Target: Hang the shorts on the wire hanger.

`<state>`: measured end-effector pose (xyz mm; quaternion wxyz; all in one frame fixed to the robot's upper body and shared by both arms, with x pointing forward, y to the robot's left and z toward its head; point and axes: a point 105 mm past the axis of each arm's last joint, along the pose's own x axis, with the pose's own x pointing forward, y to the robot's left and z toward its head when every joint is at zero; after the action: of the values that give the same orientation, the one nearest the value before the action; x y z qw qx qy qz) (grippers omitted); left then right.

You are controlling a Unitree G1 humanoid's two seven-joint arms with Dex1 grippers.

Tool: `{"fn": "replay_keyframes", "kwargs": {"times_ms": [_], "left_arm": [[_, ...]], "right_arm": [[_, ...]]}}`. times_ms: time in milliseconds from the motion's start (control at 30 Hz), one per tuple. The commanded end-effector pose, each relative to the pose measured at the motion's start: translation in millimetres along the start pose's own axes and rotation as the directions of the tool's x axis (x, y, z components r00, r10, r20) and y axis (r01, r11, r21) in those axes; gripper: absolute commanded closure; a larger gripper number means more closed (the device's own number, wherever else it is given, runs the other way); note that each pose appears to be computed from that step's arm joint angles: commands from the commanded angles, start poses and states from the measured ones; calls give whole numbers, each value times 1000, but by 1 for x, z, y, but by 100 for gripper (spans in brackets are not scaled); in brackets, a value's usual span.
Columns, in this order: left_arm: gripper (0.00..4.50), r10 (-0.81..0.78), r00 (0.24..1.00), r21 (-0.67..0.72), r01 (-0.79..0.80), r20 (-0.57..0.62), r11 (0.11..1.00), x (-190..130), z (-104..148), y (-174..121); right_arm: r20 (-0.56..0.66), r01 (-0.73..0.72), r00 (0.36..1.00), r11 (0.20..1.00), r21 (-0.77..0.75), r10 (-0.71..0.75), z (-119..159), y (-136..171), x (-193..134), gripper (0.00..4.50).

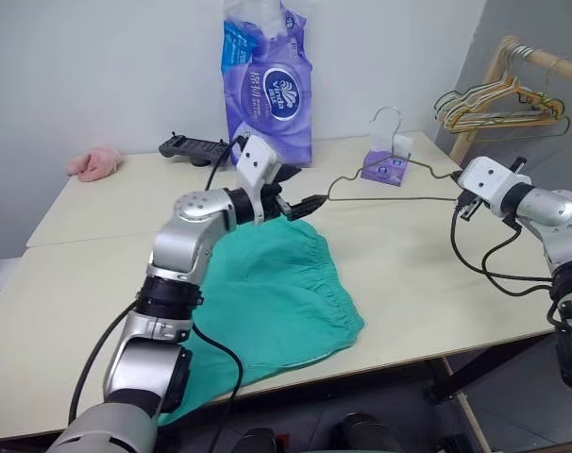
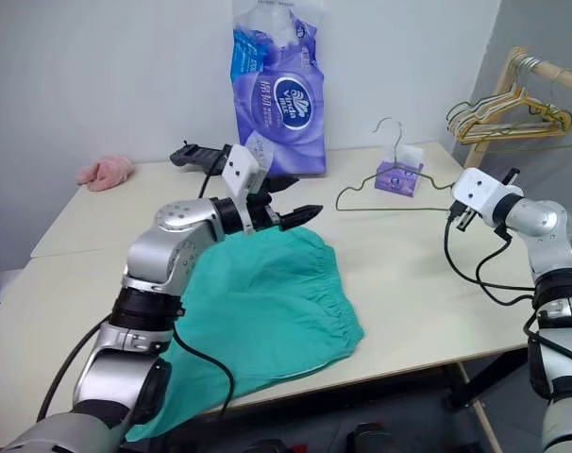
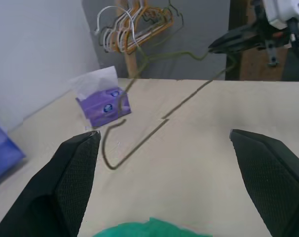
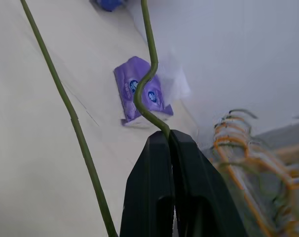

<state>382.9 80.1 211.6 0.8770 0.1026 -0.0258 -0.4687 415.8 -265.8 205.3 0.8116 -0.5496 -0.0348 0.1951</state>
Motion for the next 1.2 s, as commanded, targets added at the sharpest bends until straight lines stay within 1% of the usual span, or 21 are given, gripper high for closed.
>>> {"fn": "replay_keyframes", "kwargs": {"times_ms": [33,167,300,433,500,567,667,833,900,967,1100,1200], "left_arm": [[3,-31,999,42,29,35,999,-4,18,10],[3,-113,993,28,114,-25,993,-5,3,7],[3,-154,987,26,155,-42,988,-8,-2,10],[3,-139,989,75,141,-42,987,-8,1,21],[3,-138,990,91,141,-42,986,-7,3,25],[3,-151,986,119,158,-64,980,-5,-1,25],[3,-169,979,174,187,-113,967,2,-12,22],[3,-232,956,184,264,-177,947,11,-33,8],[3,-231,956,188,264,-179,946,15,-36,7],[3,-182,968,228,219,-172,949,21,-37,11],[3,-147,973,253,189,-176,949,26,-41,13],[65,-137,975,259,179,-173,949,26,-40,16]], "right_arm": [[138,147,983,963,-225,-118,32,-32,-8,450],[234,234,959,909,-344,-158,48,-41,-15,450],[363,277,925,849,-450,-109,73,-35,-22,450],[435,289,899,813,-506,-49,85,-25,-29,450],[455,293,890,808,-511,-35,88,-23,-32,450],[481,312,876,806,-504,-38,94,-24,-34,450],[544,348,839,802,-485,-35,113,-26,-37,450],[602,384,798,798,-465,-33,139,-30,-36,450],[632,406,774,793,-454,-35,151,-32,-38,450],[660,429,750,789,-440,-39,163,-34,-40,450],[657,425,753,790,-442,-37,165,-31,-39,450],[651,420,758,793,-441,-40,164,-30,-39,450]]}}
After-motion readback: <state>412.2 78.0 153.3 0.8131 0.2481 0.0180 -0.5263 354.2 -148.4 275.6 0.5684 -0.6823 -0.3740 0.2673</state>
